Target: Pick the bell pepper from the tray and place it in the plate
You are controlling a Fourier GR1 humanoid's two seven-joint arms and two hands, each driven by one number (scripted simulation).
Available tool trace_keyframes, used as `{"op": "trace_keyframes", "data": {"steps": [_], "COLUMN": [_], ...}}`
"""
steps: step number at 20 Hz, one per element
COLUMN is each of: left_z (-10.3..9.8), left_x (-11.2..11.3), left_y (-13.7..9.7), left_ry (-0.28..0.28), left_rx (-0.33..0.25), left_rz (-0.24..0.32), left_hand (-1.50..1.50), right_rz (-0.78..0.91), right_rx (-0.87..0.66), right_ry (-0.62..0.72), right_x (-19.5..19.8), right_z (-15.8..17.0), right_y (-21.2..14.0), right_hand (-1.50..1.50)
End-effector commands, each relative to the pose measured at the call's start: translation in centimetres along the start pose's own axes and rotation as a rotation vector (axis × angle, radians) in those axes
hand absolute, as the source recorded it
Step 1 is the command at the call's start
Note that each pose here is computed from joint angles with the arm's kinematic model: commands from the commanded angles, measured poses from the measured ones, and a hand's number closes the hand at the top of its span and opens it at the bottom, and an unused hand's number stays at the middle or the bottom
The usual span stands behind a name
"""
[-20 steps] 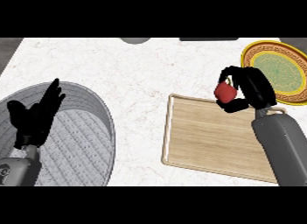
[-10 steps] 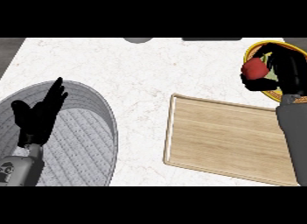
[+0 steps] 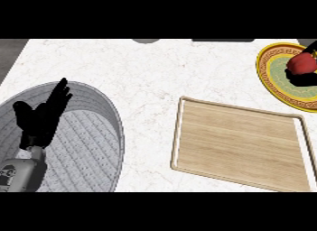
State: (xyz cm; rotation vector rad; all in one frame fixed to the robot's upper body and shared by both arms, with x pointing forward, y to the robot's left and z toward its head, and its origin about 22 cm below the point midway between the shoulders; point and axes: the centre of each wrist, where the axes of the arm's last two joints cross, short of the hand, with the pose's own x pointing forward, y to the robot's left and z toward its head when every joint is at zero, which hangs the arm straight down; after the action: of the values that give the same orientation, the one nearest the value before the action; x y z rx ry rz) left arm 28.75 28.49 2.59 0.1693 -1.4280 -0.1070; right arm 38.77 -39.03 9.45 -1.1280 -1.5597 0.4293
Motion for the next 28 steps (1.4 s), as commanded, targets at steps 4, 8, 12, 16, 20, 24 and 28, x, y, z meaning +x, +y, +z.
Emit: {"op": "trace_keyframes", "data": {"steps": [4, 8, 12, 16, 20, 24, 28], "left_z": [-0.4, -0.6, 0.0, -0.5, -1.0, -0.3, -0.3], "left_x": [0.2, 0.8, 0.1, 0.9, 0.1, 0.0, 0.7], "left_y": [-1.1, -1.5, -1.3, -0.9, -0.8, -1.1, -0.6], "left_ry": [0.010, 0.003, -0.010, -0.004, -0.006, 0.011, 0.007], "left_rx": [-0.023, -0.032, -0.032, -0.030, -0.018, -0.028, -0.023], "left_rz": [0.017, 0.020, 0.004, 0.002, 0.004, 0.009, 0.008], "left_hand": [0.00, 0.00, 0.00, 0.00, 0.00, 0.00, 0.00], "right_rz": [0.109, 0.116, -0.018, -0.046, -0.140, -0.390, -0.540], "right_rx": [0.035, 0.189, 0.272, 0.263, 0.127, 0.072, 0.070], "right_ry": [0.064, 0.110, 0.164, 0.057, -0.095, -0.234, -0.150], "right_x": [-3.5, -7.9, -8.2, -7.4, -6.6, -6.3, -6.5], "right_z": [-0.8, 1.0, 1.3, 0.8, 0.0, -0.9, -1.5], "right_y": [-1.2, -3.7, -3.1, -2.7, -3.2, -4.7, -6.5], "right_hand": [1.50, 1.50, -1.50, -1.50, -1.50, -1.50, -1.50]}}
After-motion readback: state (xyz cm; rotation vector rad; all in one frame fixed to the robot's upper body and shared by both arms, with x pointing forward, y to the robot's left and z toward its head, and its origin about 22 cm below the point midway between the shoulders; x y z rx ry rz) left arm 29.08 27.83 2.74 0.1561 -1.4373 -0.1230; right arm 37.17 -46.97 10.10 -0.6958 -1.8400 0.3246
